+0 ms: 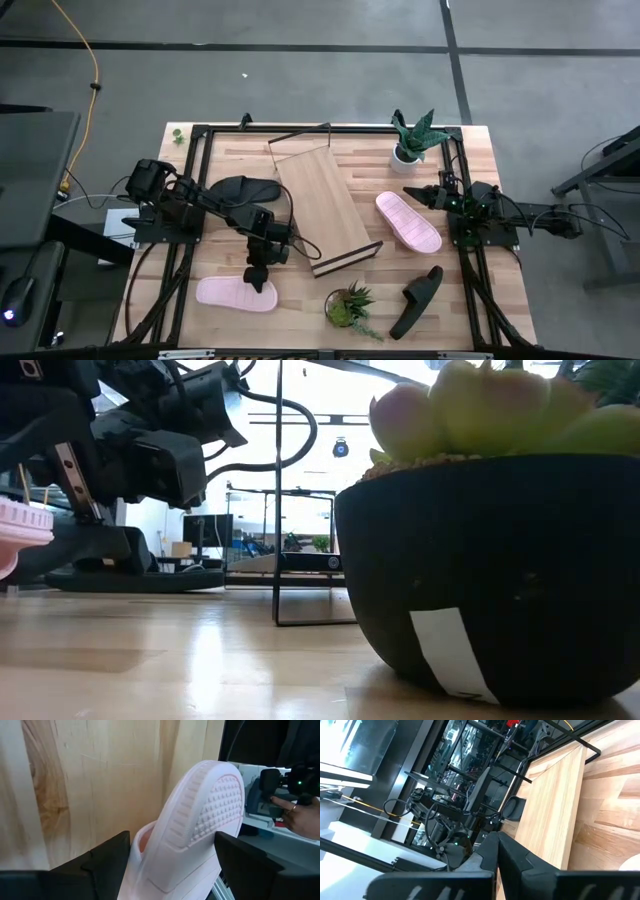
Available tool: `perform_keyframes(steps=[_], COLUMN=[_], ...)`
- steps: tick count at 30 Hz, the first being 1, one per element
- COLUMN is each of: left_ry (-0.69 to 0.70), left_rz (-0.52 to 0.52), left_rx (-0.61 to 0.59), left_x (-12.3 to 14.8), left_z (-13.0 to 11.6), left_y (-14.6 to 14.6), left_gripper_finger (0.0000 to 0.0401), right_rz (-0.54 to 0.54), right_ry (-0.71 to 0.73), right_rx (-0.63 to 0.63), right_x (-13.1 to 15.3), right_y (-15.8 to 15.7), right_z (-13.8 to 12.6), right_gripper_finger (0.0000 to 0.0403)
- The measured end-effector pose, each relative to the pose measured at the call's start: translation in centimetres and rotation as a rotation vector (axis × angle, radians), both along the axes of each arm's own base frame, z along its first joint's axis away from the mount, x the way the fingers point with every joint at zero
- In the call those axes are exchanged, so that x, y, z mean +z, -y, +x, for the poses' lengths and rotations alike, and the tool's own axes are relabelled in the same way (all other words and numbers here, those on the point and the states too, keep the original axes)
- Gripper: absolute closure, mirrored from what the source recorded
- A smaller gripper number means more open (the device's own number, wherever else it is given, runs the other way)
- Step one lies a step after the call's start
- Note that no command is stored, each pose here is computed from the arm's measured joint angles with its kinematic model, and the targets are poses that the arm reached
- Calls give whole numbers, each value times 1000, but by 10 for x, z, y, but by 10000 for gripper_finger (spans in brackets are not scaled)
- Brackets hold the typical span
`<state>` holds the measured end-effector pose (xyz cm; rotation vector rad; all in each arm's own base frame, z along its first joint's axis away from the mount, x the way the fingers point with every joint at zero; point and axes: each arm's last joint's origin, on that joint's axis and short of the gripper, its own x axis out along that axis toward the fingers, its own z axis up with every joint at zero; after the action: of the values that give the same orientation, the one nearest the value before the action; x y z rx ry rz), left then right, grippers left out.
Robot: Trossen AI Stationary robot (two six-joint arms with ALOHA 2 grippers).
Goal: Pick and place slides into the shelf
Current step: Put the left pink slides on the shelf
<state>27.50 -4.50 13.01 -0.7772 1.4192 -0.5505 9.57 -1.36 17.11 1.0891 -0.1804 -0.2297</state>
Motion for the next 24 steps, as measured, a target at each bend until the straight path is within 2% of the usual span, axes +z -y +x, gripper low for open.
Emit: perform_keyframes(steps=[14,24], left_ry=[-1,-49], left_rz=[-35,-102], left_rx=[-7,9], left_x=[1,2], left_z=[0,-1], left_y=[1,2], left_gripper_finger=[256,312], right_rz=[0,0], right_ry=[0,0], right_rx=[0,0], right_x=[0,0], right_y=[0,0], right_z=[0,0], right_gripper_finger=[403,403])
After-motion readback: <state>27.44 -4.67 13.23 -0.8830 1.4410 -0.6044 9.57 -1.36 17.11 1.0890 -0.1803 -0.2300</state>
